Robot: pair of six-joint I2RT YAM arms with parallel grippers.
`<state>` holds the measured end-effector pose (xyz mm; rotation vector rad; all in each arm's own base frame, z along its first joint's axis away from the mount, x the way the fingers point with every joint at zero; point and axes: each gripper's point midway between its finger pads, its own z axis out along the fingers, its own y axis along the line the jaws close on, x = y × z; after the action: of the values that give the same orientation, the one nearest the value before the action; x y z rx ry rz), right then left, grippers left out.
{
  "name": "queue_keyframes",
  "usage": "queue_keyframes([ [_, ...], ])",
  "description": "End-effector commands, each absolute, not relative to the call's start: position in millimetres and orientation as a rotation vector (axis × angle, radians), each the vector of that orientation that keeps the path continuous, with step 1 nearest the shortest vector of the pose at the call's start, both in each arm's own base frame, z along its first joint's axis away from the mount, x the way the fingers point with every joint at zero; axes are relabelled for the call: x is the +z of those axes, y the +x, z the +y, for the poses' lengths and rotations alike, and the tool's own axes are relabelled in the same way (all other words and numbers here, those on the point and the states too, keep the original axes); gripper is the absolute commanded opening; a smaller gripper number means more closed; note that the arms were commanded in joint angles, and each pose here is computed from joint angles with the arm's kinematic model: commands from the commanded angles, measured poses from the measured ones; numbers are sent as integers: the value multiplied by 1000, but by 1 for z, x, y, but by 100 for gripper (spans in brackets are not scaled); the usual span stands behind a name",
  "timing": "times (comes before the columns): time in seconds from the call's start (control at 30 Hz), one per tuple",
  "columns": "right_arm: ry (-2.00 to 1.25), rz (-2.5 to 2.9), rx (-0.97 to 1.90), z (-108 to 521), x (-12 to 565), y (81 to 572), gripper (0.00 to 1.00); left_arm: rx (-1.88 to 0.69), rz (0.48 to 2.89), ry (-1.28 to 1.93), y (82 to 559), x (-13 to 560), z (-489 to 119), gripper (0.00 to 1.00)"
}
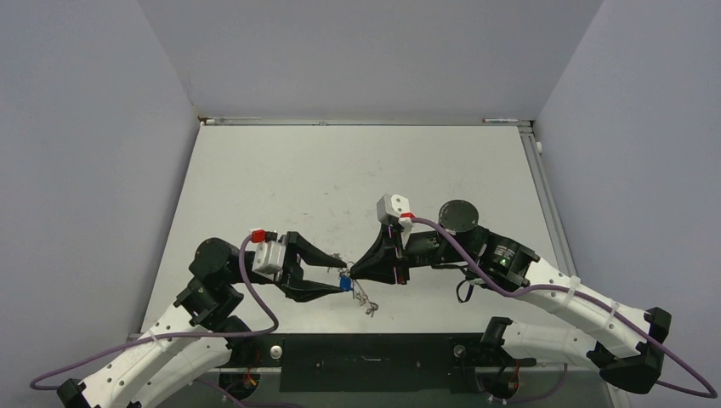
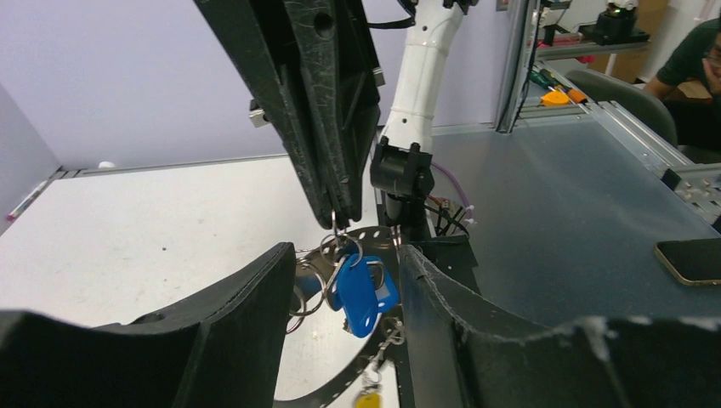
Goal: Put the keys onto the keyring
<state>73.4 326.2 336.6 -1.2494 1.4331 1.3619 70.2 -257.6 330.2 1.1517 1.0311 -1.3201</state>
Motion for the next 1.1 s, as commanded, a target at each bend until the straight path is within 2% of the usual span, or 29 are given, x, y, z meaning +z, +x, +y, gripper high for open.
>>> queue_keyframes([
  [0.0,-1223,1219,1381,328,390,72,5,-1352,980,1178,64,341,-260,42],
  [0.3,-1193,1196,1379,325,398,72,5,-1371,1008,1169,67,337,-264,31],
  [0.5,-1174,1187,1373,324,402,74,5,-1371,1013,1167,68,336,-265,9],
  [0.6,-1166,1181,1374,324,404,74,5,-1365,1018,1164,69,336,-265,1],
  [1.07,-1047,1125,1353,309,427,78,5,-1363,1055,1164,72,330,-266,0],
])
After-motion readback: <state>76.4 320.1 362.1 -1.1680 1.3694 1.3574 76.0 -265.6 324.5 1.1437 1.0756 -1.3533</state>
